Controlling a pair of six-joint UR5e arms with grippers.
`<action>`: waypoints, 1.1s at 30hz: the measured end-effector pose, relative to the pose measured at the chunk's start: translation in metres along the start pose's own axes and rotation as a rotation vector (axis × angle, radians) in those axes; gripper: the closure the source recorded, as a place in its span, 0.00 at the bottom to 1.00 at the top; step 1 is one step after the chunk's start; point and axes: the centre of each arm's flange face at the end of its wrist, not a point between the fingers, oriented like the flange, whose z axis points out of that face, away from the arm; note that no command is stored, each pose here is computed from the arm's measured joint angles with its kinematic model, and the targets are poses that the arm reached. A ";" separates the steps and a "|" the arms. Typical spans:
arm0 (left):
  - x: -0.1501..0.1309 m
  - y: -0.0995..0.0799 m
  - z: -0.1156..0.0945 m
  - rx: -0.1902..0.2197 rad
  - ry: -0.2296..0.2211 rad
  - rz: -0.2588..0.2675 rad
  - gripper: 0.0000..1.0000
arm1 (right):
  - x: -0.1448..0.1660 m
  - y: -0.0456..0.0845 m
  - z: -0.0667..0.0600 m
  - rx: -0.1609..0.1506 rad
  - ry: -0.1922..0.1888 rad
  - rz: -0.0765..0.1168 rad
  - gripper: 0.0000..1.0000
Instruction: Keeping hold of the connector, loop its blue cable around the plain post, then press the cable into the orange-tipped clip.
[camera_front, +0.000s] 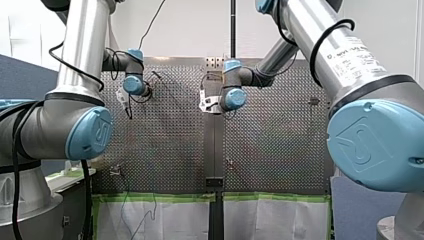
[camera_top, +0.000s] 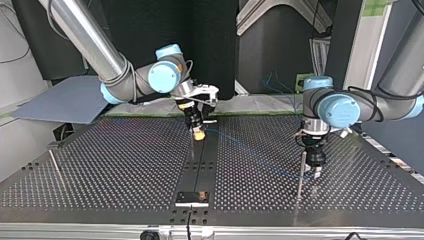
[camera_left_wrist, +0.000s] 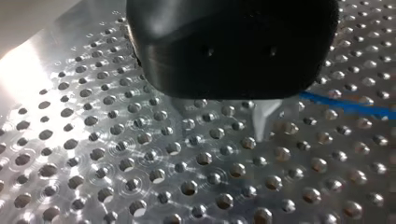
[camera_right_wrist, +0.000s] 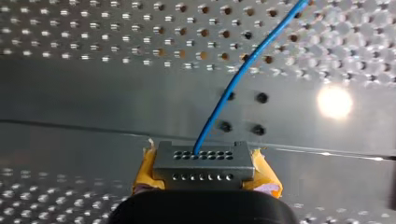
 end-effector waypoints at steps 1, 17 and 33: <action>0.001 0.001 -0.001 -0.009 0.004 0.007 0.00 | -0.006 -0.001 0.000 0.000 -0.003 -0.001 1.00; 0.005 0.001 -0.004 -0.026 0.021 -0.004 0.00 | -0.120 -0.018 0.003 -0.060 -0.148 -0.032 1.00; 0.002 0.002 0.000 -0.004 0.008 -0.037 0.00 | -0.226 -0.033 0.004 -0.093 -0.227 -0.041 1.00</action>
